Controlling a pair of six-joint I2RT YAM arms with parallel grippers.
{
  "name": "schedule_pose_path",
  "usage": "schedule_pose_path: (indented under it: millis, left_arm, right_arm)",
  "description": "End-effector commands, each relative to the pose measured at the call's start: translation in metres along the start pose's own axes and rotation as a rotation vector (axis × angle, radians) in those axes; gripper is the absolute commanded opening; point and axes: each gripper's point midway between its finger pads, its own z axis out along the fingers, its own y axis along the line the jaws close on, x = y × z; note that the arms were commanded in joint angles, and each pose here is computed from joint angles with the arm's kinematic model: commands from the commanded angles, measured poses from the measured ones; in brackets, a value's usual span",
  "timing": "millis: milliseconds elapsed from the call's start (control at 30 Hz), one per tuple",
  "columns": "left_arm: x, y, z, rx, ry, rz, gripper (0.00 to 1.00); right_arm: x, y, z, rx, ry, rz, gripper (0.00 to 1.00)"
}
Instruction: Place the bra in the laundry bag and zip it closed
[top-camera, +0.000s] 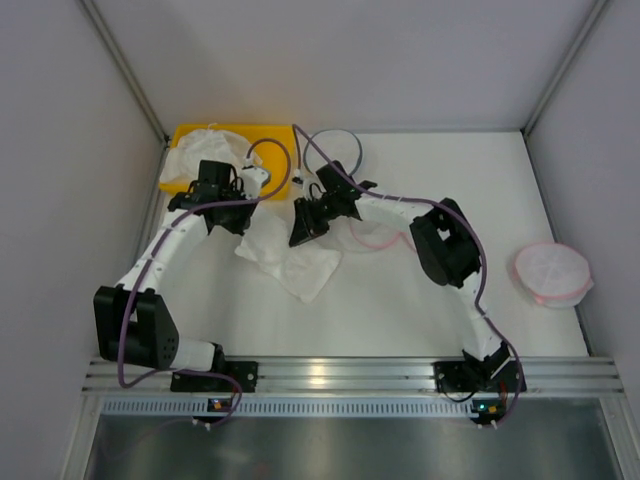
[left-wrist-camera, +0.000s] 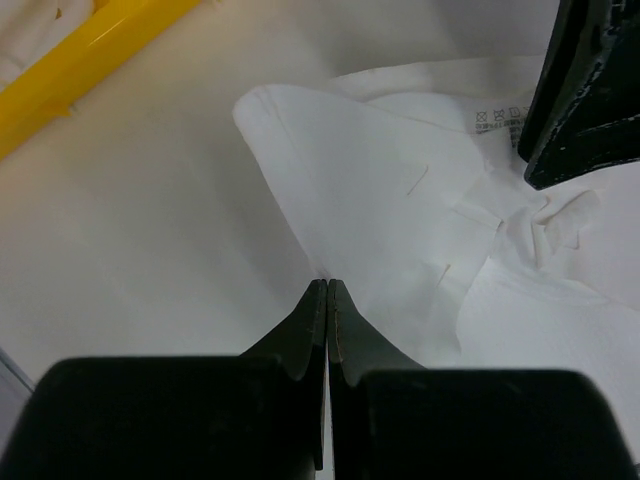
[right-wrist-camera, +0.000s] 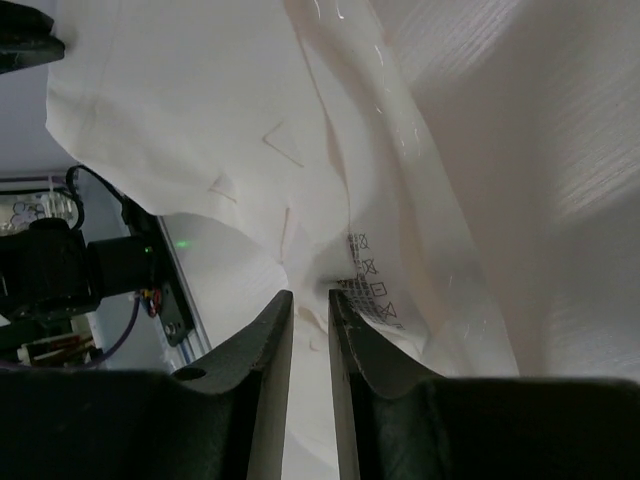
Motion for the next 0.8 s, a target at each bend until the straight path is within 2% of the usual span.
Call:
schedule_pose_path:
  millis: [0, 167, 333, 600, 767]
  left_arm:
    - [-0.014, -0.008, -0.002, 0.058, -0.045, 0.008, 0.00]
    - [-0.031, -0.021, -0.008, 0.135, -0.105, -0.036, 0.00]
    - [-0.041, -0.047, -0.012, 0.230, -0.134, -0.070, 0.00]
    - [-0.028, -0.104, 0.011, 0.437, -0.054, -0.123, 0.00]
    - [-0.035, -0.121, 0.020, 0.473, -0.060, -0.186, 0.00]
  right_arm:
    - [-0.021, 0.024, 0.011, -0.072, -0.048, -0.044, 0.21]
    - [-0.002, -0.006, 0.032, -0.014, -0.002, 0.015, 0.18]
    - [0.001, -0.016, 0.038, 0.005, 0.003, 0.035, 0.17]
    - [-0.004, -0.011, 0.031, 0.005, -0.009, 0.038, 0.10]
    - [-0.003, -0.016, 0.028, 0.032, -0.009, 0.031, 0.06]
